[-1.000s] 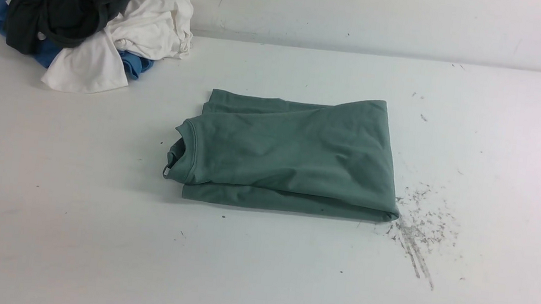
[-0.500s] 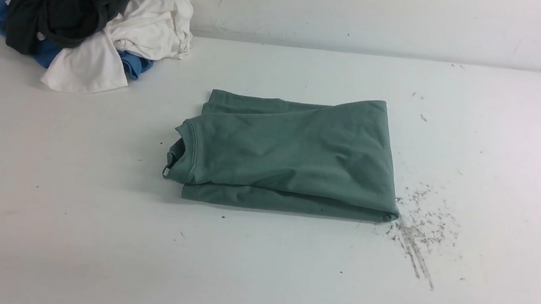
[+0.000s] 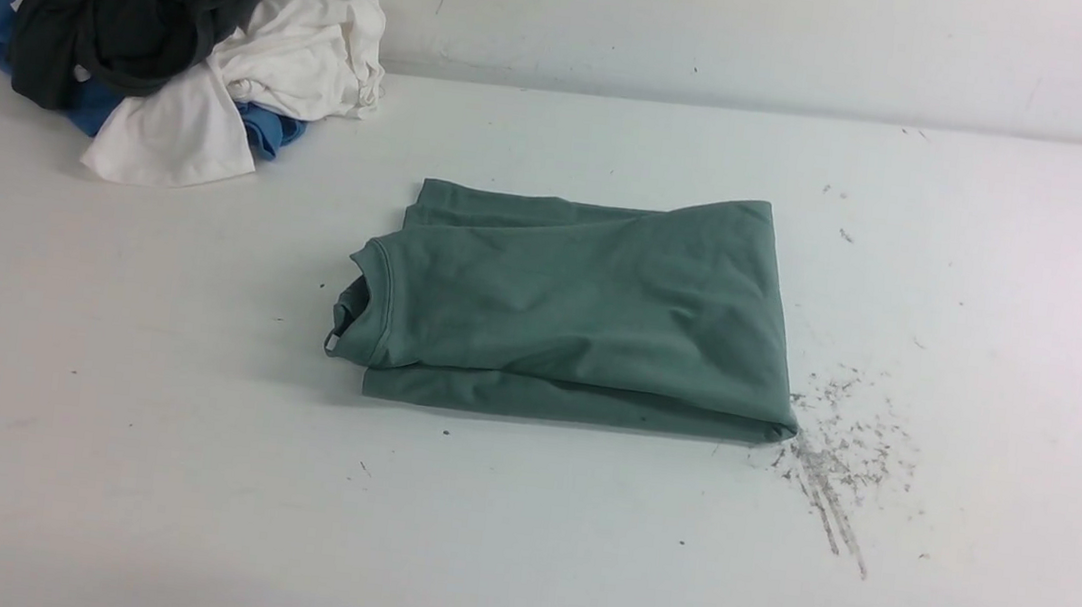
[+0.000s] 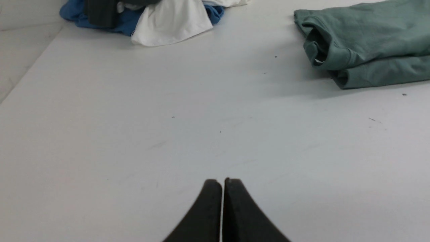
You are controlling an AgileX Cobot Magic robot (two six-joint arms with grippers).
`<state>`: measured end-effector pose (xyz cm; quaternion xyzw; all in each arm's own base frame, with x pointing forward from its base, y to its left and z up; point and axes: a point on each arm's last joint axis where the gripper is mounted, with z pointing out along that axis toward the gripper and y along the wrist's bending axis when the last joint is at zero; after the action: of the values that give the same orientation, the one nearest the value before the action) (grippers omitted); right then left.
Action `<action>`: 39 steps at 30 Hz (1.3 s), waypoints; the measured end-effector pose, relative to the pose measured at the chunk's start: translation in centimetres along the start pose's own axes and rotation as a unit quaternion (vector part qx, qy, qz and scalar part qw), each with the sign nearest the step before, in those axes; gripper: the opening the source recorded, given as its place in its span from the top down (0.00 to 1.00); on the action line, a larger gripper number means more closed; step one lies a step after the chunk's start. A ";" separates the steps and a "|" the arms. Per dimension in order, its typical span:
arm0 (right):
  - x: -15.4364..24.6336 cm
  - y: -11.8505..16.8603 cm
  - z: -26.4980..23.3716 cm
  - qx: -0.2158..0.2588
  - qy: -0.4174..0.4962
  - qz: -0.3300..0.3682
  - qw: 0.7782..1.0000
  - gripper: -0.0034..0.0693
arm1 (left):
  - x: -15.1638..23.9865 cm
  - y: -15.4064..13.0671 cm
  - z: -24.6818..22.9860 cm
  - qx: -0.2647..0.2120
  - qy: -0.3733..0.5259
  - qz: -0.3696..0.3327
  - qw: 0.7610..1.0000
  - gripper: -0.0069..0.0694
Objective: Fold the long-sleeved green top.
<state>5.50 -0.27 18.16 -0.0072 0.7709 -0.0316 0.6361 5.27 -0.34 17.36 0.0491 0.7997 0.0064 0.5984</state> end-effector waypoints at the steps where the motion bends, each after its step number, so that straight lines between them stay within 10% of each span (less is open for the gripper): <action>1: 0.0 0.0 0.0 0.000 0.000 0.000 1.000 0.97 | 0.0 0.0 0.0 0.003 0.000 0.004 1.000 0.92; 39: 0.0 0.0 0.0 0.000 0.000 0.001 1.000 0.97 | 0.0 -0.2 0.0 0.012 -0.001 -0.001 1.000 0.92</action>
<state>5.50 -0.26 18.16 -0.0067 0.7709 -0.0309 0.6361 5.26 -0.51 17.36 0.0554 0.7991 -0.0040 0.5987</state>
